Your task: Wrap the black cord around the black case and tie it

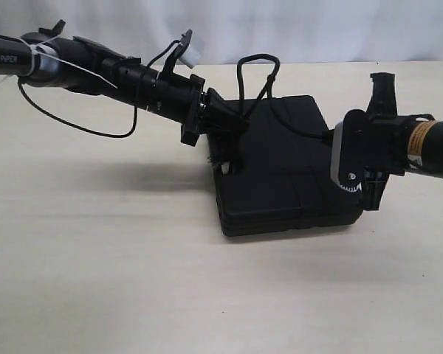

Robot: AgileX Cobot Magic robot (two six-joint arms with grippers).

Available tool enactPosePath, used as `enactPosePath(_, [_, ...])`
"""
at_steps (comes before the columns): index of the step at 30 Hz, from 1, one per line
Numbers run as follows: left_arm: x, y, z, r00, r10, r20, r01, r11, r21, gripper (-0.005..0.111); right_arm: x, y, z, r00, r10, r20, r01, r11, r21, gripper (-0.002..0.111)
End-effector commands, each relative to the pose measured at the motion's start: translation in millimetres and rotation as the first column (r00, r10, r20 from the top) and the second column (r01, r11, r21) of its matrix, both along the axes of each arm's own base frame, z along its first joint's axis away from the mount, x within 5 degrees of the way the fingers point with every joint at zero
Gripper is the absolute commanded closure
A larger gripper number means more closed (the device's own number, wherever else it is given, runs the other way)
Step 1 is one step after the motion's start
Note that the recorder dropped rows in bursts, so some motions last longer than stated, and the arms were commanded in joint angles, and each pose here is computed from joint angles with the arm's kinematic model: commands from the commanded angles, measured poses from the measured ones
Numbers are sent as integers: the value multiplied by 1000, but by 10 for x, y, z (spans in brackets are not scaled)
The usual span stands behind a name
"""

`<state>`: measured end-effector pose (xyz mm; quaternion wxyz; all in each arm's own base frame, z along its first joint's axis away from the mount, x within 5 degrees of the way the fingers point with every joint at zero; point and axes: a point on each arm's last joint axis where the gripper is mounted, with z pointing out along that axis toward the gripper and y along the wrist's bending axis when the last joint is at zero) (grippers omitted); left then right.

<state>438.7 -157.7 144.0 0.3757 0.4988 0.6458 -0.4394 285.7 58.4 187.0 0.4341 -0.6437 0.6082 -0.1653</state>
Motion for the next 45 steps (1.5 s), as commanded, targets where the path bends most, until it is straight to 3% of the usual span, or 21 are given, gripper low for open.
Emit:
enactPosePath(1, [-23, -79, 36, 1000, -4, -17, 3, 999, -35, 107, 11, -70, -34, 998, -59, -31, 57, 997, -56, 104])
enactPosePath(6, [0, -26, 39, 989, 48, -138, -55, 998, -42, 107, 6, -115, -60, 997, -68, -43, 62, 991, -117, 104])
enactPosePath(8, [6, -6, 38, 961, 88, -260, -102, 994, -38, 107, 17, -117, -54, 997, -64, -38, 59, 990, -127, 104])
enactPosePath(13, [13, -8, 47, 834, 164, -526, -206, 978, -22, 107, 34, -116, -36, 998, -62, -30, 57, 990, -130, 104])
enactPosePath(17, [36, -16, 82, 768, 180, -615, -262, 964, -45, 107, 34, -114, -34, 998, -60, -29, 56, 990, -128, 104])
enactPosePath(23, [41, -27, 94, 719, 185, -670, -288, 956, -45, 107, 46, -56, 7, 1000, -19, 9, 20, 997, -70, 104])
enactPosePath(31, [84, -34, 155, 641, 174, -748, -358, 929, -91, 107, 84, -231, -110, 987, -146, -60, 142, 988, -67, 104])
enactPosePath(34, [82, -44, 157, 630, 172, -757, -361, 928, -90, 107, 105, -230, -189, 988, -133, -75, 128, 989, -68, 104])
enactPosePath(39, [33, -171, 157, 632, 154, -760, -336, 938, -89, 107, 178, -118, -228, 998, -66, -23, 68, 996, 61, 104])
enactPosePath(45, [-11, -271, 153, 636, 141, -759, -311, 947, -85, 107, 247, -115, -336, 997, -67, -48, 69, 996, 53, 104])
